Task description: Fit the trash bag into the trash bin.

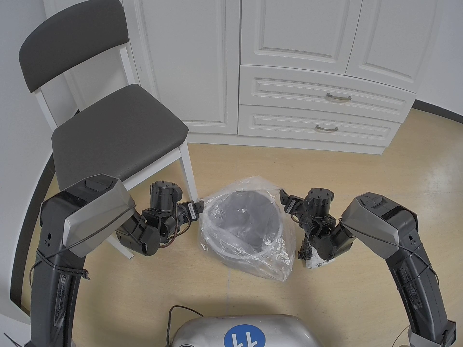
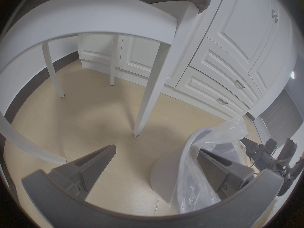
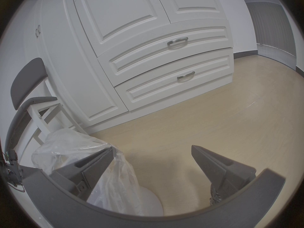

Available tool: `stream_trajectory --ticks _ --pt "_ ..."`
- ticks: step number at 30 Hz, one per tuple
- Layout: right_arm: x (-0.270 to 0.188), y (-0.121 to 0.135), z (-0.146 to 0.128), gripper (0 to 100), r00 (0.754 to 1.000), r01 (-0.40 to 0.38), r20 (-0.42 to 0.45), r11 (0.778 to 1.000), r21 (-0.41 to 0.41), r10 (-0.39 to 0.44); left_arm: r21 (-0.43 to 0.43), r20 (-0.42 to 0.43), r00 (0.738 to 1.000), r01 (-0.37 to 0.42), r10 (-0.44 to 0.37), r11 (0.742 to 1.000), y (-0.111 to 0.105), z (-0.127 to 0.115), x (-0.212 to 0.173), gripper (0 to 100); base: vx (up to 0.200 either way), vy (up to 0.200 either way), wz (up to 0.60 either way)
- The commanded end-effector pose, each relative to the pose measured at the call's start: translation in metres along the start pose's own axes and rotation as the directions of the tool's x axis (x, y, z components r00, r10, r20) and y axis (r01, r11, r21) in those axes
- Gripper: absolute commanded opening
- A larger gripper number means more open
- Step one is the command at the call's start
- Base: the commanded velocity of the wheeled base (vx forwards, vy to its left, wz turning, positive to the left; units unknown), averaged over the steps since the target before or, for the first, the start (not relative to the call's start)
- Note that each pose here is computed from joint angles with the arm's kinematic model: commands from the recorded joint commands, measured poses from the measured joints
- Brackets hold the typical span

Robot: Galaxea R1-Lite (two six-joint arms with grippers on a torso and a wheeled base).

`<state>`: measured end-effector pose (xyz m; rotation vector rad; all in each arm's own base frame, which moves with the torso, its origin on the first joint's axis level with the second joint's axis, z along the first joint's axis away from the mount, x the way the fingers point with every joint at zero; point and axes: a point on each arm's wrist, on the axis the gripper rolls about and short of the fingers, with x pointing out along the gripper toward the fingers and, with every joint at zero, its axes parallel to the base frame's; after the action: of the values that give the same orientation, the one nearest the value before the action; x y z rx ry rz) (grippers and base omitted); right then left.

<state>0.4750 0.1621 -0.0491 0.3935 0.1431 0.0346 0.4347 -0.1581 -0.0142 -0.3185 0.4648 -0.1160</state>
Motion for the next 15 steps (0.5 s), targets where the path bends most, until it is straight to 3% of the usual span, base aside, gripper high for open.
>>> stream_trajectory --ticks 1,15 --pt "0.001 -0.003 -0.005 100 1.000 0.006 -0.009 1.000 -0.003 -0.006 -0.002 -0.003 1.000 -0.001 0.001 1.000 0.000 -0.002 0.003 100 0.000 0.000 0.00" --pt "0.004 -0.007 -0.007 100 1.000 0.016 -0.016 1.000 -0.005 -0.016 -0.014 -0.018 0.999 -0.029 0.029 0.999 0.006 -0.008 0.016 100 0.000 0.000 0.00"
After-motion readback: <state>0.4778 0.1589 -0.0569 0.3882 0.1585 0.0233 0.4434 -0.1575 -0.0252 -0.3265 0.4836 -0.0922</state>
